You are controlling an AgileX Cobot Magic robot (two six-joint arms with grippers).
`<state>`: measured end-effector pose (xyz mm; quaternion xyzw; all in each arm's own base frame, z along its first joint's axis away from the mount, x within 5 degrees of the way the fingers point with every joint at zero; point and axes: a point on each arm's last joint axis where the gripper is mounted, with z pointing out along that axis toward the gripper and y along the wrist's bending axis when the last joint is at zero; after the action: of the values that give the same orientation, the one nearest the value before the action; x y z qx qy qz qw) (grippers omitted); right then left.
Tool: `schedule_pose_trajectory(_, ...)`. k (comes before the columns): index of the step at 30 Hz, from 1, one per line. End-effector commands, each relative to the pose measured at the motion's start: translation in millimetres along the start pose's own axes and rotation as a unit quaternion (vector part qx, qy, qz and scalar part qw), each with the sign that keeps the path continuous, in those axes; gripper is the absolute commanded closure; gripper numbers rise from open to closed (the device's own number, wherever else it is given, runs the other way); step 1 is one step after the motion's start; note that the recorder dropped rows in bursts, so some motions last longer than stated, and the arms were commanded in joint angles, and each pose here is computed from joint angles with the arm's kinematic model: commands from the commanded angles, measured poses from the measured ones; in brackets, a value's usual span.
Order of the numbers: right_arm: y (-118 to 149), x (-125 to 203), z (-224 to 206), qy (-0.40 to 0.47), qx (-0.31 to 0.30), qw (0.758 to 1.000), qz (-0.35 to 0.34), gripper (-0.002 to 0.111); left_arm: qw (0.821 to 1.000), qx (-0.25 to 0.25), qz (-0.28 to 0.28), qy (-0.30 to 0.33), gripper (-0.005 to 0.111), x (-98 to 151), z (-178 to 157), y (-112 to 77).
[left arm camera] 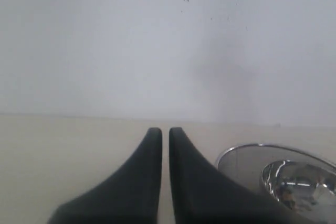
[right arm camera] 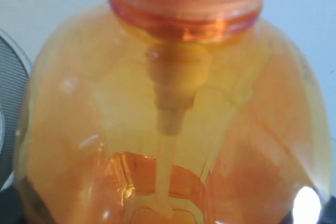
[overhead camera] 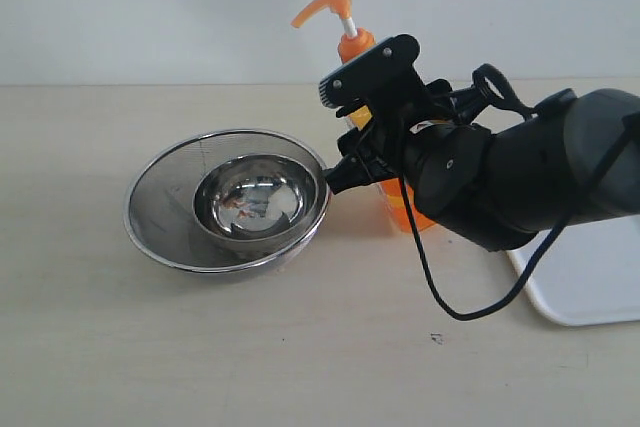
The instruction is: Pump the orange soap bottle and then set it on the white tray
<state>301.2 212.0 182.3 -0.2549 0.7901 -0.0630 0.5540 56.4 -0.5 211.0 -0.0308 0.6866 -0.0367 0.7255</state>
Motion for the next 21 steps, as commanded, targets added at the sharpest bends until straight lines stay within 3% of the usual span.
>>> schedule_pose_trajectory(1, -6.3, -12.7, -2.7, -0.032, 0.021, 0.999, -0.003, 0.108, 1.000, 0.001, 0.002, -0.021, 0.102, -3.2, -0.2, 0.0)
schedule_pose_trajectory(21, -6.5, -12.8, -2.7, -0.033, 0.022, 0.999, 0.006, 0.108, 1.000, 0.001, -0.010, -0.029, 0.102, -4.6, -0.3, 0.0)
